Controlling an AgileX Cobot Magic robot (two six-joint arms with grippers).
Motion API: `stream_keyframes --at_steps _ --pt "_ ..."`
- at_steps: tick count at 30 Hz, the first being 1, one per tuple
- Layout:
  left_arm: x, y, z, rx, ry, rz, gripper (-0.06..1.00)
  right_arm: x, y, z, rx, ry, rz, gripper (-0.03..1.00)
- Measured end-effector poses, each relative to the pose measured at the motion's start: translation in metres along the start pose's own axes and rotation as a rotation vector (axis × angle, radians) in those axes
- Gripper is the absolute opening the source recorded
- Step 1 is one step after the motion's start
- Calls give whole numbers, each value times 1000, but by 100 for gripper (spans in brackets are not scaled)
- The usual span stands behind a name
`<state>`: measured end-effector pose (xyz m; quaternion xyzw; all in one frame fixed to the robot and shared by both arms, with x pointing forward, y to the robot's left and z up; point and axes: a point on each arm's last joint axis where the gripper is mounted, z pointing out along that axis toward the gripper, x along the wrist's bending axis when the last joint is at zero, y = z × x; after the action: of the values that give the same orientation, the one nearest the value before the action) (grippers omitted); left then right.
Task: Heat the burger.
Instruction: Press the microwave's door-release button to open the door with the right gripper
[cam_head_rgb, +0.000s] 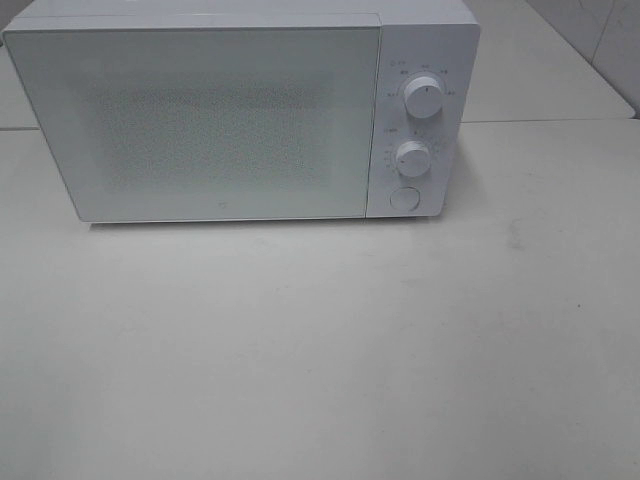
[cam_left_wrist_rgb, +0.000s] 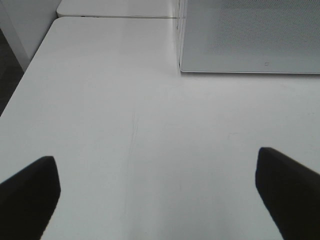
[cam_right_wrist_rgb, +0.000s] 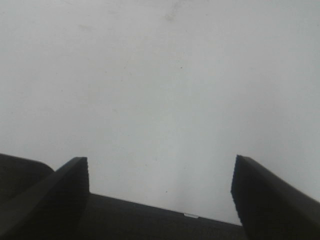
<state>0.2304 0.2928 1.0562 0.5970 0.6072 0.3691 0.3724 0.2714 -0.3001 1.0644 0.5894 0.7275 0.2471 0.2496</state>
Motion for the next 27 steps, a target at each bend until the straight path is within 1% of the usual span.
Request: stream_keyframes --at_steps 1,2,3,4,5,6,7,12,14,15,17,19,20,21,27 --pt "0 0 0 0 0 0 99 1 -6 -2 -30 7 5 77" --pt "0 0 0 0 0 0 99 1 -6 -2 -30 7 5 77" --pt "0 0 0 0 0 0 99 3 -9 -3 -75 17 18 77" --pt "0 0 0 0 0 0 99 4 -11 -4 -101 21 25 77" --pt "0 0 0 0 0 0 99 4 -11 -4 -101 21 25 77" --pt "0 0 0 0 0 0 99 5 -14 -3 -142 21 39 77" --pt "0 0 0 0 0 0 99 5 -15 -3 -162 14 48 77" --pt "0 0 0 0 0 0 99 5 -26 -2 -208 -21 84 77" --pt "0 0 0 0 0 0 99 5 -27 -3 -217 -23 85 77" --pt "0 0 0 0 0 0 99 5 -30 -5 -244 -24 87 77" --pt "0 0 0 0 0 0 99 6 -31 -6 -258 -24 88 77" --pt "0 0 0 0 0 0 99 6 -37 -11 -305 -27 89 77" --pt "0 0 0 0 0 0 99 6 -37 -11 -305 -27 89 77" --pt "0 0 0 0 0 0 99 6 -39 -13 -328 -28 90 77" --pt "0 0 0 0 0 0 99 6 -40 -13 -333 -32 93 77"
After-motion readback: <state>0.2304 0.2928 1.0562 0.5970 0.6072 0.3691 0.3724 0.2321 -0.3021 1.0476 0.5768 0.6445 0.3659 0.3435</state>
